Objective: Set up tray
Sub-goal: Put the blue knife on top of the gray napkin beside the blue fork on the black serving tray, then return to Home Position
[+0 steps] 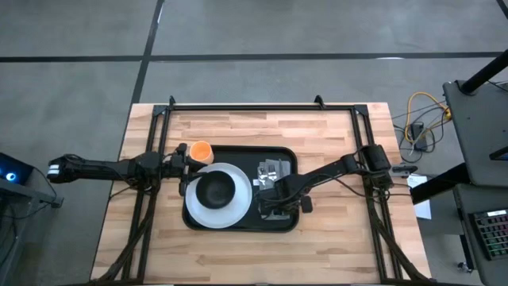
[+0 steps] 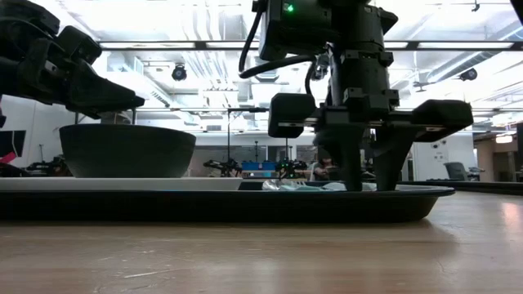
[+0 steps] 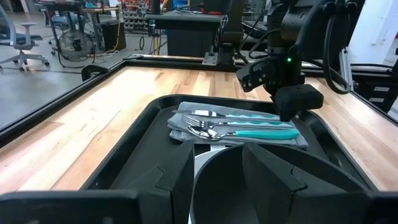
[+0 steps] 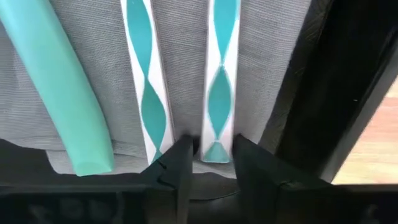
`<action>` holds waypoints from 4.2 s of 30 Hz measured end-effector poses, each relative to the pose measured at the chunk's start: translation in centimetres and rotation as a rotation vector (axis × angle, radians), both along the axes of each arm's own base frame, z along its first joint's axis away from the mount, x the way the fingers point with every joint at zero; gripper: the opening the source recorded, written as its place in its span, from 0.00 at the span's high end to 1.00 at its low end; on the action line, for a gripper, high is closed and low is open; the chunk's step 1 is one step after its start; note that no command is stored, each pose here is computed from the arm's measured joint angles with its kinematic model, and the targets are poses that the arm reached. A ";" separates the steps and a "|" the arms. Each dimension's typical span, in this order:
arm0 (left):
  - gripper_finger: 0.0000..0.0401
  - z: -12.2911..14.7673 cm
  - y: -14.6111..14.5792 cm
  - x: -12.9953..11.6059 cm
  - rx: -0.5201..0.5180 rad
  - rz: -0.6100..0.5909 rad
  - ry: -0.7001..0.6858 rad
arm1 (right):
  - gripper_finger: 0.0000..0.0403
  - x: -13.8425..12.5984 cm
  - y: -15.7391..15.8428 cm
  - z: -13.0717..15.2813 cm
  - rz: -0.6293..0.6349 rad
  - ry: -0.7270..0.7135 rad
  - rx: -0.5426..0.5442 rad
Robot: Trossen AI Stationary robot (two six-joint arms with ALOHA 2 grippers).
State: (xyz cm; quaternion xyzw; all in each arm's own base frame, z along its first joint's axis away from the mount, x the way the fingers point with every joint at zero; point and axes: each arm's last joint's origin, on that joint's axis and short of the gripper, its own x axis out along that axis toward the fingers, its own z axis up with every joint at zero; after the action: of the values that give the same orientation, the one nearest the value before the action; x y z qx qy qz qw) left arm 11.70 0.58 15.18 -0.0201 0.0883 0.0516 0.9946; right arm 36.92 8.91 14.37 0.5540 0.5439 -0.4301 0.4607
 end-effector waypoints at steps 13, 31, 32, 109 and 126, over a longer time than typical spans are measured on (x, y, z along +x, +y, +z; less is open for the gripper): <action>0.70 0.0 0.0 0.0 0.000 0.000 0.003 | 0.66 0.6 0.1 2.6 0.031 0.027 -0.015; 0.70 0.0 0.0 0.0 0.000 0.000 0.002 | 0.67 1.7 -2.9 4.2 0.262 -0.046 -0.082; 0.70 0.0 0.0 0.0 0.000 0.000 0.002 | 0.67 1.7 -3.4 4.2 0.285 -0.051 -0.084; 0.70 -0.1 0.0 0.0 0.000 0.000 0.007 | 0.79 -7.1 -9.9 7.1 1.377 -0.868 -0.898; 0.70 -0.1 0.0 0.0 0.000 0.000 0.007 | 0.82 -17.3 -9.3 8.4 1.096 -1.193 -1.086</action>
State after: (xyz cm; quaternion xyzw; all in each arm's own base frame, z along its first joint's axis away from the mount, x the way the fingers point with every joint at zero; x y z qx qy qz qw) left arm 11.74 0.58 15.13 -0.0200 0.0916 0.0516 0.9943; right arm 19.66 -0.41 22.73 0.0633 0.1314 0.0031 0.9893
